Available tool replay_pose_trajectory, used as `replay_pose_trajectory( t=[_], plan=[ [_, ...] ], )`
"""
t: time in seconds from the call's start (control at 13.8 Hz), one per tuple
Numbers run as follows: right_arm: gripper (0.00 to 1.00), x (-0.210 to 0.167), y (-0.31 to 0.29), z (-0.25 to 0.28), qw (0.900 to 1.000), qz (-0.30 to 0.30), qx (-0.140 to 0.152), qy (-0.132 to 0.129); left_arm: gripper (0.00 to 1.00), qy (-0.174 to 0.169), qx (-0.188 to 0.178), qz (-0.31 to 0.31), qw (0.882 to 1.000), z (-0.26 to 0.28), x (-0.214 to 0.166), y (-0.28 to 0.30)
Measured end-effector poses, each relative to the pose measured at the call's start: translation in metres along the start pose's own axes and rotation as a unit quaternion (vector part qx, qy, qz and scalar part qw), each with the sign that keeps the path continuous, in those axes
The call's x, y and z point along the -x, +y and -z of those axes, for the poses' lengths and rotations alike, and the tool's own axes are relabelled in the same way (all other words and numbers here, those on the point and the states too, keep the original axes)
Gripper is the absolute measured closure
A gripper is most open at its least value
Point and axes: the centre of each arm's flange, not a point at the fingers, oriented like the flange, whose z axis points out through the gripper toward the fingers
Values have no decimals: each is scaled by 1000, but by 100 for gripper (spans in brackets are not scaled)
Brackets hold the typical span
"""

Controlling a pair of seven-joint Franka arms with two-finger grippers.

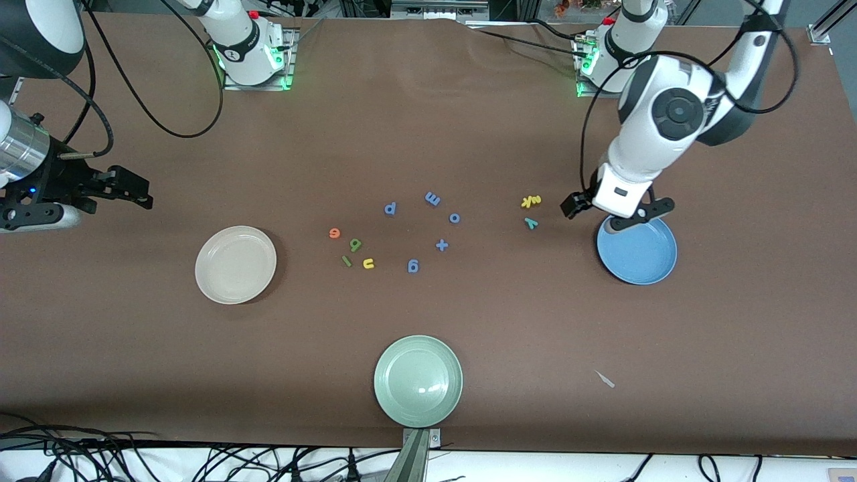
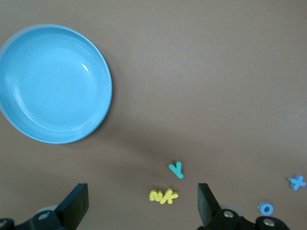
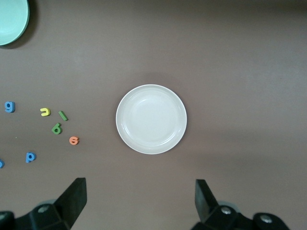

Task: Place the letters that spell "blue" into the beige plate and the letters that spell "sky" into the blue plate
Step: 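Move the left gripper toward the letters while the right gripper follows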

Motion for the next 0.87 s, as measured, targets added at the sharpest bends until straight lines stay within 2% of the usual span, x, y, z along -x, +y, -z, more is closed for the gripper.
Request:
replay_pose_trajectory(
  t=[0.22, 0.43, 0.58, 0.72, 0.87],
  plan=[
    [0, -1, 3, -12, 1000, -1, 0, -12, 0, 8, 11, 36, 999, -24, 21, 6],
    [0, -12, -3, -59, 999, 4, 3, -51, 0, -1, 11, 67, 998, -49, 39, 15],
    [0, -20, -16, -88, 997, 19, 3, -73, 0, -5, 16, 110, 994, -68, 46, 24],
    [0, -23, -52, -103, 996, 37, 5, -80, 0, -4, 9, 145, 989, -88, 51, 30],
    [0, -24, -102, -117, 997, 6, 9, -73, 0, -1, 6, 165, 986, -108, 54, 33]
  ],
)
